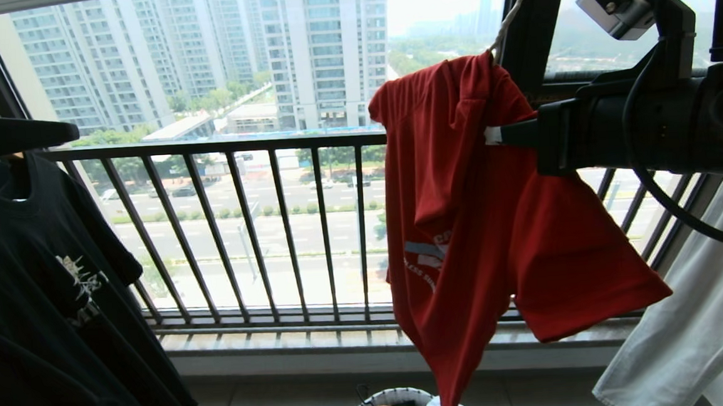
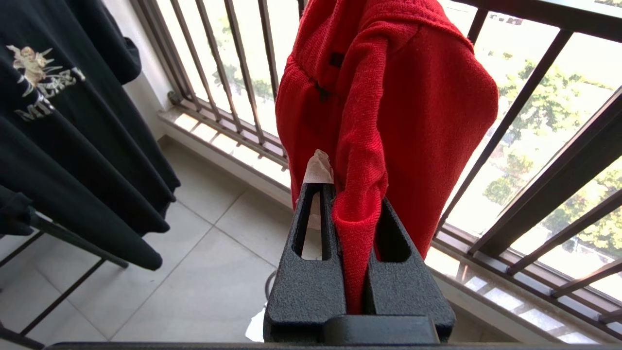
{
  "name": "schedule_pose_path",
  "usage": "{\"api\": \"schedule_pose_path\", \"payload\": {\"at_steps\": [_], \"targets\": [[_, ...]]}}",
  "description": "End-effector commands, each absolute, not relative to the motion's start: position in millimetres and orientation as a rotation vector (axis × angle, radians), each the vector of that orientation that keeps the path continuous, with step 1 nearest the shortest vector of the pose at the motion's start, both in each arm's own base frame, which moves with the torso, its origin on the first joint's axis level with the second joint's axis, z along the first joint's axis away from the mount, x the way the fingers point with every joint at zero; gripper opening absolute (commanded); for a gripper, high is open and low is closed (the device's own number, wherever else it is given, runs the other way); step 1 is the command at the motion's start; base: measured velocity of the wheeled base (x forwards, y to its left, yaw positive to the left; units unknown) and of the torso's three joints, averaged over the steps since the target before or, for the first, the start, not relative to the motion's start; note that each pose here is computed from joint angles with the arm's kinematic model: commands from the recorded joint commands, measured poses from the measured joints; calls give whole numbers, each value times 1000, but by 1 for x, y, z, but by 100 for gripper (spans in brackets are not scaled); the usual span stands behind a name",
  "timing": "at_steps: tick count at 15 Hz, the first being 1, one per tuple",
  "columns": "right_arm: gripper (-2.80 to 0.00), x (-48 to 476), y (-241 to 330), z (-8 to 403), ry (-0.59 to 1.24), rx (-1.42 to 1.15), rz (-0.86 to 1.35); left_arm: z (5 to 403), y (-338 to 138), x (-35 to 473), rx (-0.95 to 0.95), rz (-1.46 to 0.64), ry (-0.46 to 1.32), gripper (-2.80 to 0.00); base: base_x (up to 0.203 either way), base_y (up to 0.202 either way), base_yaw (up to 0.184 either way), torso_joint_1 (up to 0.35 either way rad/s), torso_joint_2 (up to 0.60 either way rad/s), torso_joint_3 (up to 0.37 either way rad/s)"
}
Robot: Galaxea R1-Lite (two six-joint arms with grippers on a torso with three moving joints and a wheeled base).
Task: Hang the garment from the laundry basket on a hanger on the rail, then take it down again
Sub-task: Hang the clothes rack on the clothesline
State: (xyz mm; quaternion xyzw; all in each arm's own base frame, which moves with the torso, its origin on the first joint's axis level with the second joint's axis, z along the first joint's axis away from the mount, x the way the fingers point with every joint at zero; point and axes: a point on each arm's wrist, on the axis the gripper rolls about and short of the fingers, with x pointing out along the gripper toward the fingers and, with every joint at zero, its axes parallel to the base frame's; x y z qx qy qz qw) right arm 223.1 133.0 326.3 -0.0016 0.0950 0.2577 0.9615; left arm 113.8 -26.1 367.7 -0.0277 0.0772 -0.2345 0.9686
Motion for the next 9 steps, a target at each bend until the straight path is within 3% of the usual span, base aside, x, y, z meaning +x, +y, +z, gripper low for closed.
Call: {"api": "schedule_pose_path", "payload": {"at_steps": [1,8,9], "targets": [[-280,226,135,321,216,-11,525,368,-26,113,-59,-476,157,-280,0,0,0,0,0,0],[-280,223,135,314,228,-44,535,368,-26,113,-58,-475,155,-280,0,0,0,0,0,0],[-141,221,134,315,222,-42,535,368,-26,113,-57,-476,157,-280,0,0,0,0,0,0]]}}
